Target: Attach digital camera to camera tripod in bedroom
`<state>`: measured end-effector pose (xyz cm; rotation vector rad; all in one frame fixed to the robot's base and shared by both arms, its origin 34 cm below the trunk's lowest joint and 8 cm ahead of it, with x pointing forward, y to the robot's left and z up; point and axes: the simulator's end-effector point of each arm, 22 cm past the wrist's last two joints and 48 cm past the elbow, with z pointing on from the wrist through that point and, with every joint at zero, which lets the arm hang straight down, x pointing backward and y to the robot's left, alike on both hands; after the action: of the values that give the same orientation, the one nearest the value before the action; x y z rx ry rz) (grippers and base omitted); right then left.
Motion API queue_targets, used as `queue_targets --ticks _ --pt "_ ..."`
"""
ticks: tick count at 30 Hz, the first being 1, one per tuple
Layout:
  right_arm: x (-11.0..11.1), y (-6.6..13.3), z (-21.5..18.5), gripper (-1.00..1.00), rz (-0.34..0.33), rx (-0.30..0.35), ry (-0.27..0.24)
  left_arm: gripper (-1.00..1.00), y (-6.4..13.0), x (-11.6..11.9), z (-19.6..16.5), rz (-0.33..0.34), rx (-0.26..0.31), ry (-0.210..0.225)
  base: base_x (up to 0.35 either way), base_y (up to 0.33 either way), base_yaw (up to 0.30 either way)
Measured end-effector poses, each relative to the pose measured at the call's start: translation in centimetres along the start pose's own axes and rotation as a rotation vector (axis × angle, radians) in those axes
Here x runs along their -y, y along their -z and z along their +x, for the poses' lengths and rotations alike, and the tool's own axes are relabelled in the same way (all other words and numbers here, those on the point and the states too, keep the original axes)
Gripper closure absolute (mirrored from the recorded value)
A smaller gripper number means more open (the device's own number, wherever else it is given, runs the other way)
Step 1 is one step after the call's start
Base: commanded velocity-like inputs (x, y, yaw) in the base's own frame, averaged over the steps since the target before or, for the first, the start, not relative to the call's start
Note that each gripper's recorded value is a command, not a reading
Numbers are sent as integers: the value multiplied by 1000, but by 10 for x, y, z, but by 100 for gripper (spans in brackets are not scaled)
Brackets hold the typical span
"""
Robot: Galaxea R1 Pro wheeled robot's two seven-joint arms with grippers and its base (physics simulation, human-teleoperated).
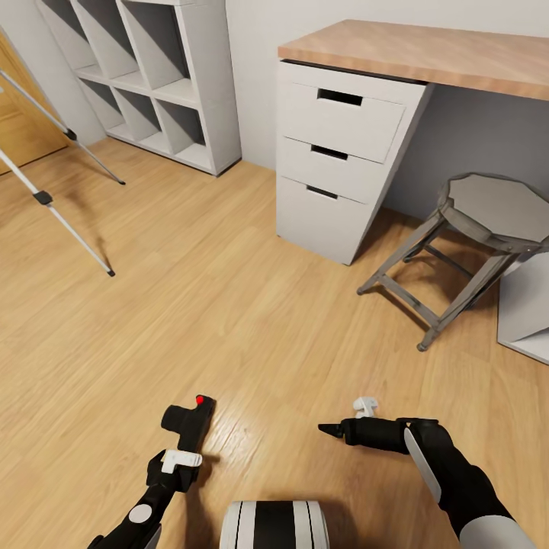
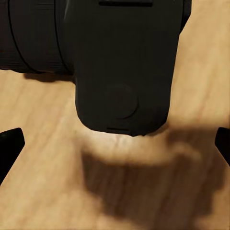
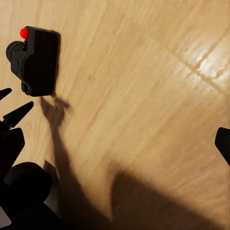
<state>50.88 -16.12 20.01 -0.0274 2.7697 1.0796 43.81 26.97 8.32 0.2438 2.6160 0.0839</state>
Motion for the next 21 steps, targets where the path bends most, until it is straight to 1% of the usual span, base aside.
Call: queue_targets --ticks 7,15,21 --pt "0 0 0 -100 -1 0 1 -100 0 0 0 0 0 -2 151 0 0" --pt "0 0 0 -100 0 -1 1 -100 0 0 0 1 0 -3 22 0 0" --pt "-1 -1 0 -100 -1 1 1 -100 0 0 3 -2 -6 7 1 0 0"
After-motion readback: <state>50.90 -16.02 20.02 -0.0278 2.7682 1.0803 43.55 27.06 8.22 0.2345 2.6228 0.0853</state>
